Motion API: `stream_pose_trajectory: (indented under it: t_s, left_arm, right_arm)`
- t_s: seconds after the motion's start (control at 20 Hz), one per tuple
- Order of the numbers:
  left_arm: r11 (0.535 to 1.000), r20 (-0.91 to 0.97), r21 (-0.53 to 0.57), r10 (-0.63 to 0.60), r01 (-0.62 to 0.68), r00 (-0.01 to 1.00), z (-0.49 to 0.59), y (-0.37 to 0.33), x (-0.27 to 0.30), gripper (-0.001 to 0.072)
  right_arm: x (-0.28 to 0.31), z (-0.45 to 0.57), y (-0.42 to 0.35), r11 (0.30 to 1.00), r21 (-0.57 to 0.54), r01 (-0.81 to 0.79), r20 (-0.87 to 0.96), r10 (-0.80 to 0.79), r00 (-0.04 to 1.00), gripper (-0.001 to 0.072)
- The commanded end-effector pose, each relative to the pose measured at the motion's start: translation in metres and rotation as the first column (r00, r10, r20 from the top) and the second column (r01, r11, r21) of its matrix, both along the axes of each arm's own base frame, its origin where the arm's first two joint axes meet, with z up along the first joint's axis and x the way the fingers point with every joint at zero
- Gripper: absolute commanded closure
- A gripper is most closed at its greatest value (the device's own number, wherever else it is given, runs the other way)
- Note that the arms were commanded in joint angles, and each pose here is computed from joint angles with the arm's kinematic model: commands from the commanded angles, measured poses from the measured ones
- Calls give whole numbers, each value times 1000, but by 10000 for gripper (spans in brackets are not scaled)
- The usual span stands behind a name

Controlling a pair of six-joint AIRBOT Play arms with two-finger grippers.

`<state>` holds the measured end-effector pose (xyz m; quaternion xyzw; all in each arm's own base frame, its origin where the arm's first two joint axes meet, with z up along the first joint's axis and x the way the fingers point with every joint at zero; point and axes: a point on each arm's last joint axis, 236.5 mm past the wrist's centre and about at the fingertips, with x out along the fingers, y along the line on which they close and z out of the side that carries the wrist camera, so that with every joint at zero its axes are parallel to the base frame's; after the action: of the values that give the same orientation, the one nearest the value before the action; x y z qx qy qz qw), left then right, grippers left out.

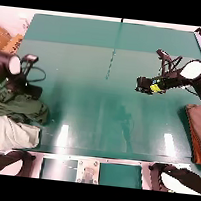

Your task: Fold the shirts.

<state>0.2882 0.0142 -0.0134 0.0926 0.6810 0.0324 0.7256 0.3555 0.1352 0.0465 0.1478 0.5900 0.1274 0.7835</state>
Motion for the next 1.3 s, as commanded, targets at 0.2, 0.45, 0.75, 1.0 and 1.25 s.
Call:
stream_pose_trajectory:
  t_s: [0.2, 0.45, 0.75, 1.0, 1.25]
  left_arm:
    - [994, -41, 97, 51, -47, 998, -79, 58, -25, 595]
    - [998, 96, 23, -68, 66, 993, 10, 18, 42, 688]
    - [875, 540, -147, -321, 462, 778, 196, -170, 96, 688]
    - [698, 598, -348, -348, 626, 722, 200, -288, 71, 687]
    - [591, 339, -603, -419, 536, 843, 137, -334, 33, -13]
  right_arm:
    - [0, 0, 0, 1000, 0, -1, 0, 1, 1000, 696]
    - [0, 0, 0, 1000, 0, -1, -1, 1, 1000, 696]
    - [0, 0, 1, 1000, 2, 1, 2, -1, 1000, 696]
    - [-2, 14, 3, 999, 47, 5, -17, -4, 1000, 695]
    - [17, 48, -40, 994, 50, 95, 26, -96, 995, 338]
